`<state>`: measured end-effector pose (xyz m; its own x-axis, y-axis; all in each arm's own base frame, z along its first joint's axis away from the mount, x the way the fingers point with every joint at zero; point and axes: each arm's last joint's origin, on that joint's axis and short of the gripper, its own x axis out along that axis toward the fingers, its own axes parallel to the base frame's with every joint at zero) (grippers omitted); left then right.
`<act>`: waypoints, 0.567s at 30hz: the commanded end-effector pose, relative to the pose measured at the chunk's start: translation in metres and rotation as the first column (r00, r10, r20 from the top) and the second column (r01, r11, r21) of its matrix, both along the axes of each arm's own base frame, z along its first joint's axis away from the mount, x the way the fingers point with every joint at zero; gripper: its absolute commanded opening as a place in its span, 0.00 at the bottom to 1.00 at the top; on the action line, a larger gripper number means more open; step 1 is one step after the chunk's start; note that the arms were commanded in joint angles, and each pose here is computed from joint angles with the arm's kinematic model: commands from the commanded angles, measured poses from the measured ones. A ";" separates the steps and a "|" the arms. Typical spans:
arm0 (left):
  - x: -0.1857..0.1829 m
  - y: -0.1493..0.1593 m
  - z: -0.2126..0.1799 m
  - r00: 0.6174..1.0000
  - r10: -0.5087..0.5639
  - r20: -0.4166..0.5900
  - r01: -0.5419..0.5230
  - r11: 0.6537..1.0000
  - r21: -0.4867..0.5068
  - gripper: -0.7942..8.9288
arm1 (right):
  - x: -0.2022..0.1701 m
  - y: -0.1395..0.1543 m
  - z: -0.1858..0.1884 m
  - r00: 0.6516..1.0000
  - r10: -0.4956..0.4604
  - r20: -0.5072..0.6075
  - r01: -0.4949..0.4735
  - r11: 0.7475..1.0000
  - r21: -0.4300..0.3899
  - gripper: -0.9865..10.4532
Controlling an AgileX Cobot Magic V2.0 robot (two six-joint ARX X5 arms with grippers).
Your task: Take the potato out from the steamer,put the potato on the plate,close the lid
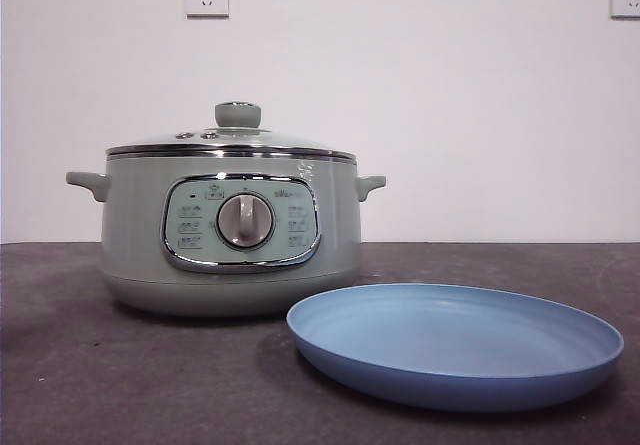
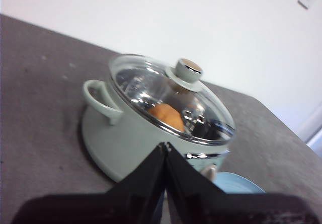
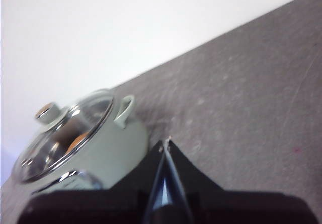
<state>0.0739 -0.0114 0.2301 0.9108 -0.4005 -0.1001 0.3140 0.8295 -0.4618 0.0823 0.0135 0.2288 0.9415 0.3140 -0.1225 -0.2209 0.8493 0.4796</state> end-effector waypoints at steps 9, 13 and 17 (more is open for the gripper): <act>0.008 -0.005 0.056 0.962 -0.257 -0.094 0.269 0.949 0.165 0.07 | 0.010 0.009 0.071 0.921 0.342 -0.188 -0.376 0.907 -0.190 0.08; 0.010 -0.007 0.071 0.927 -0.342 -0.154 0.369 0.905 0.212 0.07 | 0.017 0.013 0.091 0.836 0.478 -0.268 -0.534 0.821 -0.201 0.08; 0.011 -0.008 0.081 0.891 -0.401 -0.214 0.445 0.866 0.229 0.07 | 0.021 0.016 0.106 0.756 0.576 -0.310 -0.642 0.744 -0.186 0.08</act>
<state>0.0856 -0.0192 0.3103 0.6344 -0.6748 -0.3770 0.5622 0.7375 -0.3741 0.1041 0.0289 0.3321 0.5124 0.7209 -0.4666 -0.5961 0.6898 0.4110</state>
